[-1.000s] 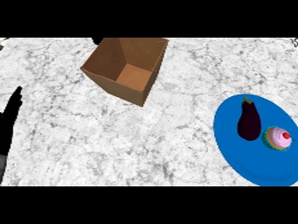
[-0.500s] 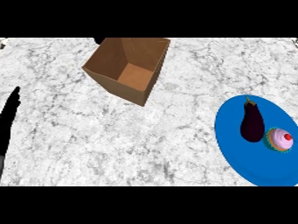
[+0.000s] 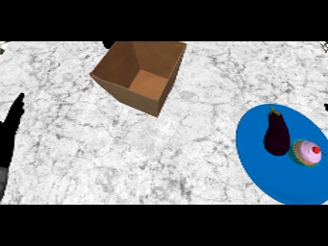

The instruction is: Pick the cupcake from the plate and place it in the cardboard box

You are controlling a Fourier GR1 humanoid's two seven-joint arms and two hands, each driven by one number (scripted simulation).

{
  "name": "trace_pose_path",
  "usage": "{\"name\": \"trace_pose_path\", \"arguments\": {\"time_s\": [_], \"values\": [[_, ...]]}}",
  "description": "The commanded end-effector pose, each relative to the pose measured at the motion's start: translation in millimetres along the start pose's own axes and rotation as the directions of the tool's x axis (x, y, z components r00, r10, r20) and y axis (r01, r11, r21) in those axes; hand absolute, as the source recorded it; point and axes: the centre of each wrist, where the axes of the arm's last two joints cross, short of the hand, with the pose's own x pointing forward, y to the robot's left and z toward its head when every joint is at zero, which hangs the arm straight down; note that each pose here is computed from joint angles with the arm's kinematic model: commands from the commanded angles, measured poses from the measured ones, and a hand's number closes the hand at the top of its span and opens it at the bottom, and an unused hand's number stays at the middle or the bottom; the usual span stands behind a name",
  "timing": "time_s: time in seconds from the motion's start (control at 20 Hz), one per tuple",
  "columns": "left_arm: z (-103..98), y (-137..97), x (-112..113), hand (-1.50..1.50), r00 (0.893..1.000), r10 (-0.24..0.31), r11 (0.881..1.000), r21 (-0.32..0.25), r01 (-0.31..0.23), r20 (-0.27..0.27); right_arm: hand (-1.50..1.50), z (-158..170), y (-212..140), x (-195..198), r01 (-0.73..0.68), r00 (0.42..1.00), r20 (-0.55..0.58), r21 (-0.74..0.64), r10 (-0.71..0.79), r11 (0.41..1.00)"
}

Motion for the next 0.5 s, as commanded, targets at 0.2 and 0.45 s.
{"name": "trace_pose_path", "arguments": {"time_s": [0.2, 0.45], "values": [[4, 13, 15, 0.00, 1.000, 0.008, 1.000, 0.007, -0.008, -0.005, -1.50, -40, 21, 8, -0.065, 0.995, -0.068, 0.086, 0.071, 0.994], [-9, -2, -5, 0.00, 1.000, 0.008, 1.000, 0.004, -0.008, 0.001, -1.50, -28, 2, 14, -0.072, 0.995, -0.067, 0.086, 0.077, 0.994]]}}
